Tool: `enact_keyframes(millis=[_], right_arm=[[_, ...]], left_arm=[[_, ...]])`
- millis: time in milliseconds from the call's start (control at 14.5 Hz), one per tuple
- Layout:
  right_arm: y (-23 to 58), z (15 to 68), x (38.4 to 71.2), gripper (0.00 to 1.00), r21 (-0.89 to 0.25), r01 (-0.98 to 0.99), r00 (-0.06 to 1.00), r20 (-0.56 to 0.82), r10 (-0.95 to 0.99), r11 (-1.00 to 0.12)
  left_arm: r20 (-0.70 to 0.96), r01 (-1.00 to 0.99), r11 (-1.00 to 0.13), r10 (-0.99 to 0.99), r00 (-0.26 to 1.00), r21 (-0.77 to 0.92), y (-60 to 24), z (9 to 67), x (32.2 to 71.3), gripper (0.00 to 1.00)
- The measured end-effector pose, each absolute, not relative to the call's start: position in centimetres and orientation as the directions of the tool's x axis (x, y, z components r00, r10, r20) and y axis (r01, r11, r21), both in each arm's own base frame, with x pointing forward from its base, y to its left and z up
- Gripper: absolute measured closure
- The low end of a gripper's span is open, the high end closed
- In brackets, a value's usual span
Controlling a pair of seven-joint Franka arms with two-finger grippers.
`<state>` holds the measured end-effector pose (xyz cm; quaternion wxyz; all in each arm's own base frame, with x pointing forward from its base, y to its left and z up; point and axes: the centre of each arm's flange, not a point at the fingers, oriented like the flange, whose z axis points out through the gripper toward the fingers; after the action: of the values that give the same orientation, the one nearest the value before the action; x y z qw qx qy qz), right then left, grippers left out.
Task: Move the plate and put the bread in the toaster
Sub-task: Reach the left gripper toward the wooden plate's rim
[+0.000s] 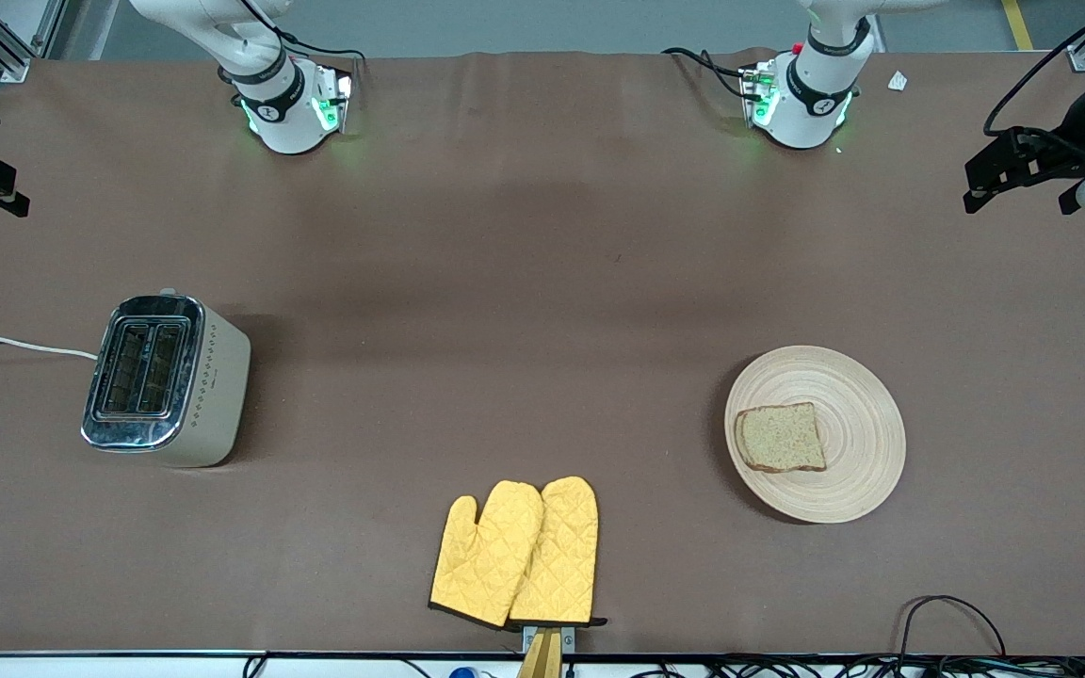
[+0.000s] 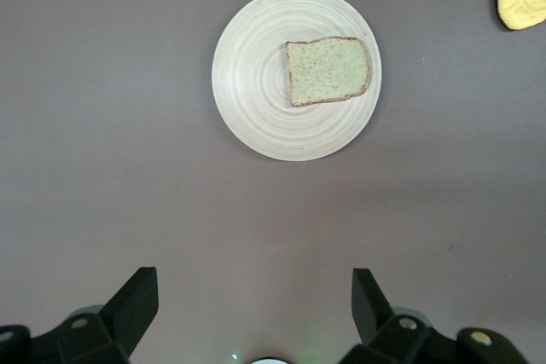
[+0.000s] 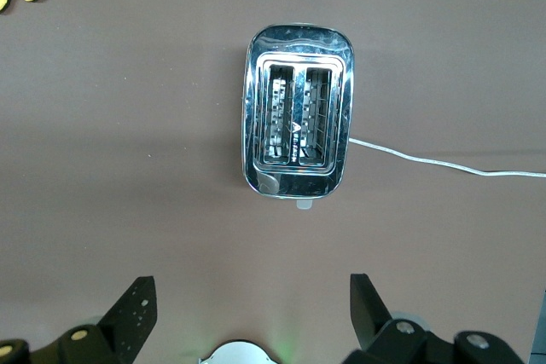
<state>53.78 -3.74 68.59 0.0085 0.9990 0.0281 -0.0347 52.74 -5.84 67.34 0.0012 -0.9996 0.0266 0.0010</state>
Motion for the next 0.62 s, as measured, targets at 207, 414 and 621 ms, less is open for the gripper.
enact_keyframes(millis=[207, 414, 621], right_arm=[[-3.7, 68.6, 53.8, 0.00, 0.015, 0.058, 0.996, -0.070, 0.057, -0.998], [-3.7, 68.6, 53.8, 0.00, 0.015, 0.057, 0.996, -0.070, 0.056, -0.998], [-3.7, 68.6, 53.8, 0.00, 0.015, 0.058, 0.996, -0.070, 0.057, -0.998]], left_arm=[[-0.039, 0.022, -0.992, 0.017, 0.999, 0.126, -2.2, 65.5, 54.3, 0.00], [-0.089, 0.138, -0.956, 0.119, 0.989, 0.257, 5.1, 62.6, 56.0, 0.00], [-0.133, 0.195, -0.926, 0.160, 0.978, 0.324, 10.5, 59.2, 57.0, 0.00]])
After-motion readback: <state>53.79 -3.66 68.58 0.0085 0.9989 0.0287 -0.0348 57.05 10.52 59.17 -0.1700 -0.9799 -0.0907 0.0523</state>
